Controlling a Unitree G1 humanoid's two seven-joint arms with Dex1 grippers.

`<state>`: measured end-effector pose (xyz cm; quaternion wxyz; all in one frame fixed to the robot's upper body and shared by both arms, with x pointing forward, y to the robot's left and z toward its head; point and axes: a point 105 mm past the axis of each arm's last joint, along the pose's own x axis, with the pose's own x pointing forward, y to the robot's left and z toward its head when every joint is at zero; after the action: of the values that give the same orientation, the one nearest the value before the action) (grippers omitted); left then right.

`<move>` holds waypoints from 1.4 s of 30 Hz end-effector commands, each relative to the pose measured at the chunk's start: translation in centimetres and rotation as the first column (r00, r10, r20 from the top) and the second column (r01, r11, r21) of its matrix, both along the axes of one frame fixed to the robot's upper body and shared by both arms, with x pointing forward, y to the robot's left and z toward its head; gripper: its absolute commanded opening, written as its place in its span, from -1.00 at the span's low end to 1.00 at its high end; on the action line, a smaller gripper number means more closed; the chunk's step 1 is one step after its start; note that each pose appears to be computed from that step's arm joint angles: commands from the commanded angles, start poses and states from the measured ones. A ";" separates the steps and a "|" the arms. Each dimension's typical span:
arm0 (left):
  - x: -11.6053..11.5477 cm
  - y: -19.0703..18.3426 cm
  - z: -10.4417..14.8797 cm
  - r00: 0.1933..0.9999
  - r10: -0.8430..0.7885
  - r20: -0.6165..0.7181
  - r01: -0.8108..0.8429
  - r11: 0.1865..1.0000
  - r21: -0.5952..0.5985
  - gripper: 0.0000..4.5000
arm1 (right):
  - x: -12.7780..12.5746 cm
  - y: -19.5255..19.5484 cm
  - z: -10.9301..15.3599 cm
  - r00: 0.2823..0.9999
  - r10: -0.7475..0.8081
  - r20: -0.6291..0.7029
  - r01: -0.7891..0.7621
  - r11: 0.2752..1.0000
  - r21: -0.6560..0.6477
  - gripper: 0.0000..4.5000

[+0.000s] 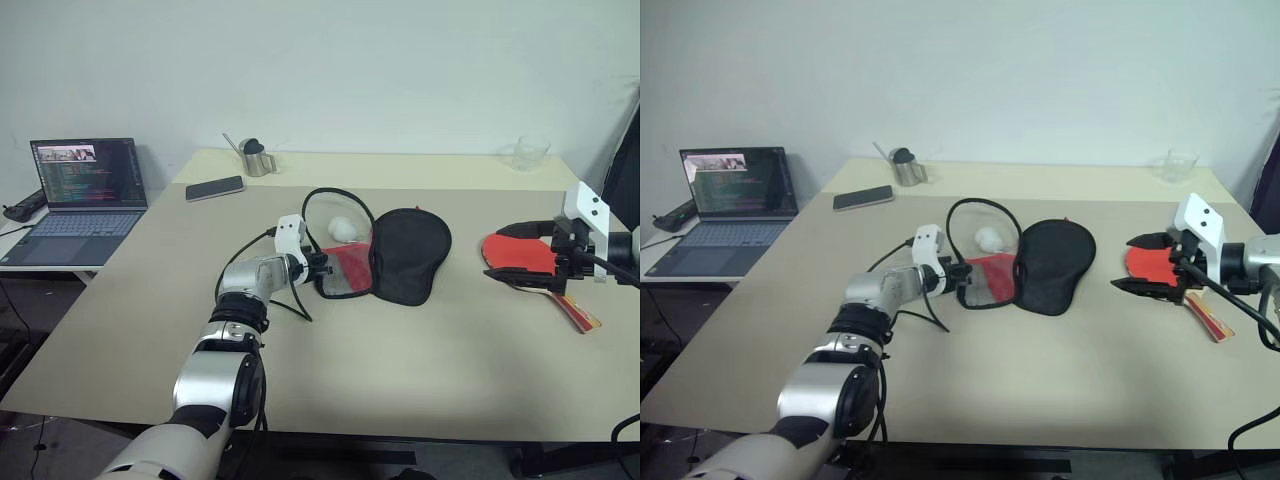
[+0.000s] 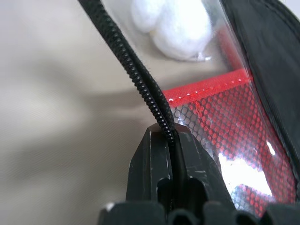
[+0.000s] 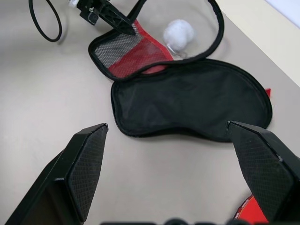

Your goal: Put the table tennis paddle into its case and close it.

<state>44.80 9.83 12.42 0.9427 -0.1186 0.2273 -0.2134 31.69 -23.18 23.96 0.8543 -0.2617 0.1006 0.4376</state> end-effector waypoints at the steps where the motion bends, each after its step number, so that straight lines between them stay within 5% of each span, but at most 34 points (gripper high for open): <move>1: 0.7 -0.9 2.7 0.995 0.025 0.097 -0.025 1.000 -0.006 -0.97 | -0.3 0.1 1.2 0.999 0.009 0.051 -0.009 1.000 -0.006 1.00; 17: 1.4 1.0 3.6 0.941 0.287 0.178 -0.294 0.956 0.011 -0.97 | -0.2 0.3 1.1 0.999 0.013 0.051 -0.013 1.000 -0.007 1.00; 34: -0.5 -5.8 2.2 0.979 0.192 0.067 -0.188 0.980 -0.070 -0.97 | -0.1 0.7 1.0 0.999 0.038 0.030 -0.037 0.999 -0.016 1.00; 42: -0.5 -5.4 2.4 0.977 0.195 0.087 -0.192 0.981 -0.040 -0.97 | -0.3 0.4 0.8 0.999 0.028 0.021 -0.028 0.999 -0.023 1.00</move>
<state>44.18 4.81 13.00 0.9615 -0.1528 0.1966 -0.1158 31.78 -22.84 23.70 0.8489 -0.2624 0.1066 0.4463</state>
